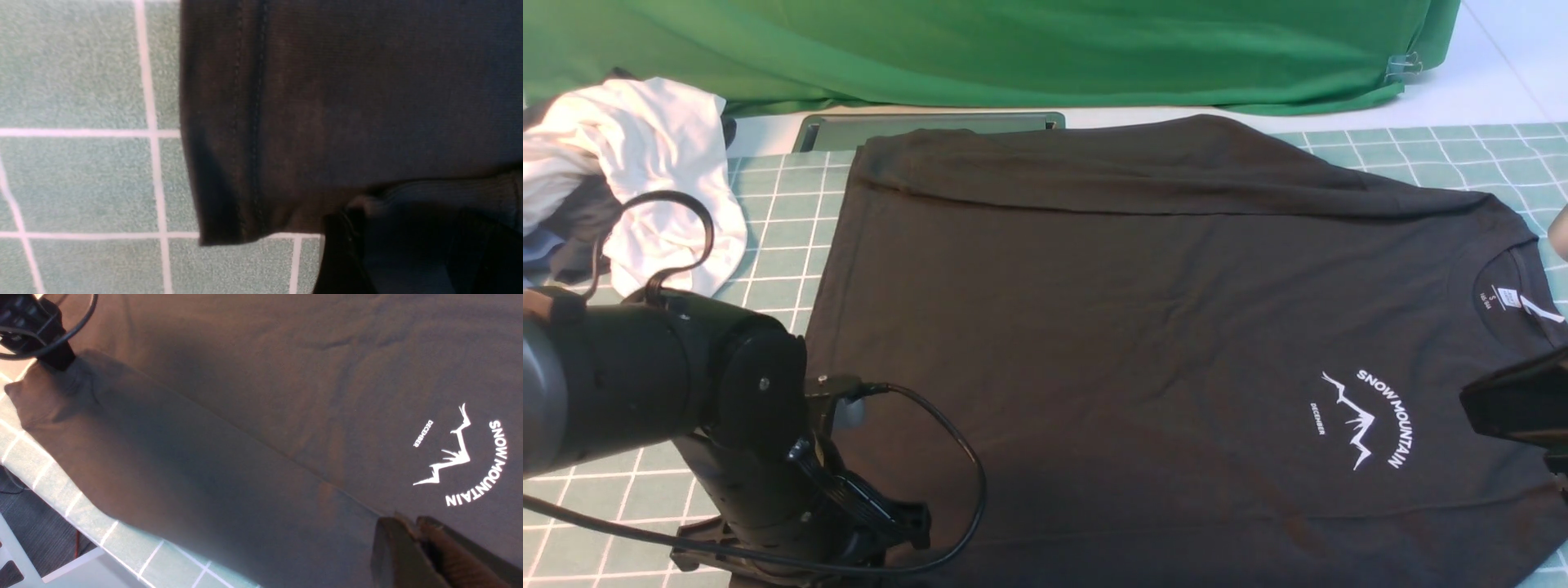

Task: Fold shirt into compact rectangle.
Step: 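Grasp the left edge of the dark T-shirt lying flat on the table, then fold the left side of the black T-shirt inward over its body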

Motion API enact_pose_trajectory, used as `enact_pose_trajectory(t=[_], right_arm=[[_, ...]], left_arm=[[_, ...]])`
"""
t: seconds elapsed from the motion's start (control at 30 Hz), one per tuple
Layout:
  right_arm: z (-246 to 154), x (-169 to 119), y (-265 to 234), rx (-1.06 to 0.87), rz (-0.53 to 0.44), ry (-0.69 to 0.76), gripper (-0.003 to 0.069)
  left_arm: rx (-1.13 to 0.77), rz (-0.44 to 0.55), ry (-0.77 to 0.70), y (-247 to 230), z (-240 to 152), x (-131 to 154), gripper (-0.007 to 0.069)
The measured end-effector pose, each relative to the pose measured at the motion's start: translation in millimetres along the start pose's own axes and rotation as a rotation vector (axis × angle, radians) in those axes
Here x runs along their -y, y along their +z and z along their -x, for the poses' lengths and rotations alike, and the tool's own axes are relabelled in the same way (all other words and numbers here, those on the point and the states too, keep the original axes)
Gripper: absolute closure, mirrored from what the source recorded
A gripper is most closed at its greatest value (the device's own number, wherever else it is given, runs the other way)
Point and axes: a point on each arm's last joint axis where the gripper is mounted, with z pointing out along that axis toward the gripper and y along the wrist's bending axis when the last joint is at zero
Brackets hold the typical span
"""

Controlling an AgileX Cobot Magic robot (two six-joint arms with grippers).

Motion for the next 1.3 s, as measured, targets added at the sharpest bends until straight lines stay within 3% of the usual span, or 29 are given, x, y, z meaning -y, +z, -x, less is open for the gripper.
enact_pose_trajectory(t=[0.77, 0.9, 1.1, 1.3], right_arm=[[0.0, 0.0, 0.0, 0.0, 0.0, 0.0, 0.0543], [0.0, 0.0, 0.0, 0.0, 0.0, 0.0, 0.0536], [1.3, 0.3, 0.0, 0.014, -0.003, 0.0, 0.0533], [2.4, 0.5, 0.0, 0.026, -0.006, 0.0, 0.0525]], left_arm=[[0.038, -0.014, 0.021, 2.2, 4.6, 1.7, 0.0295], [0.054, -0.015, 0.02, 2.1, 6.1, 1.8, 0.0372], [0.103, -0.034, 0.016, 1.3, 10.8, 3.7, 0.0574], [0.141, -0.037, 0.059, -21.7, 12.6, 5.6, 0.0606]])
